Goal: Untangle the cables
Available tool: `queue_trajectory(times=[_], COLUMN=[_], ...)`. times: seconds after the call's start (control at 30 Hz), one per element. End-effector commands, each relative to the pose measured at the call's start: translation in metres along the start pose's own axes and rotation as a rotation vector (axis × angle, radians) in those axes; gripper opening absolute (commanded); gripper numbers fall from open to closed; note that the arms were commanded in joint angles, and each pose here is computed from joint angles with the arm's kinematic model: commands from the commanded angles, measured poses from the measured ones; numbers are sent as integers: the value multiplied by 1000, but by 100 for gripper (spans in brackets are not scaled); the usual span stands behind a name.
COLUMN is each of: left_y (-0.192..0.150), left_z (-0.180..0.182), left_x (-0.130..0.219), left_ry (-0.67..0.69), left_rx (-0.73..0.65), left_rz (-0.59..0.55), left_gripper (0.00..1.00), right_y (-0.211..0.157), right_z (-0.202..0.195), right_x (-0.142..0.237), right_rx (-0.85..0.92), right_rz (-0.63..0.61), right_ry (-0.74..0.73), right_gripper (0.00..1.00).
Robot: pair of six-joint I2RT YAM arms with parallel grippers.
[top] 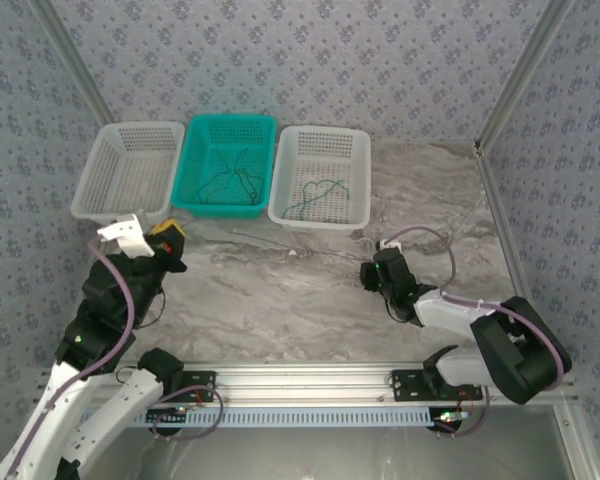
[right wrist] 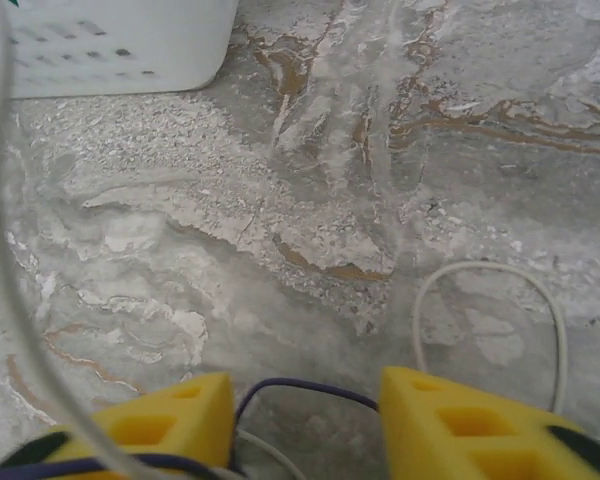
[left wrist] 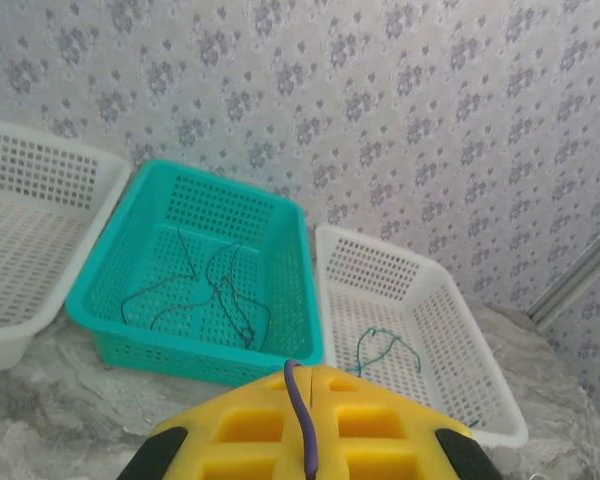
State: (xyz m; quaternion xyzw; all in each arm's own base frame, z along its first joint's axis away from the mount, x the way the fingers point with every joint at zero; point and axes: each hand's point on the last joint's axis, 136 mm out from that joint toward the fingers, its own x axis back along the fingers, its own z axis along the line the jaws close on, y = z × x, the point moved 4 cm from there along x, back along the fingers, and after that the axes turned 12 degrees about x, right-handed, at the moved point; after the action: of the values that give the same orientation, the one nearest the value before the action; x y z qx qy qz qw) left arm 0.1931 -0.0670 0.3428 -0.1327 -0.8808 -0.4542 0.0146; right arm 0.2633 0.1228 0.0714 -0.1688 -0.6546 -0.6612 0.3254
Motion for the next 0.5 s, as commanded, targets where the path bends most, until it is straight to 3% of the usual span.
queue_trajectory(times=[0.0,0.07,0.23,0.37,0.47], left_y=[-44,-76,-137,-152,-132], left_z=[7,20,60,72,65], left_x=[-29,-42,-50,-45,-36], left_ry=[-4,19,78,57,22], left_rx=[19,52,152,188,123], left_rz=[164,252,340,334,260], left_gripper=[2,6,19,56,66], right_y=[8,19,39,50,56], right_z=[8,13,26,33,37], right_x=[12,22,52,74,83], right_rx=[-9,5,93,155,188], right_rz=[-43,-91,-215,-298,-318], right_ry=[83,118,234,299,328], right_gripper=[10,1,0,0,0])
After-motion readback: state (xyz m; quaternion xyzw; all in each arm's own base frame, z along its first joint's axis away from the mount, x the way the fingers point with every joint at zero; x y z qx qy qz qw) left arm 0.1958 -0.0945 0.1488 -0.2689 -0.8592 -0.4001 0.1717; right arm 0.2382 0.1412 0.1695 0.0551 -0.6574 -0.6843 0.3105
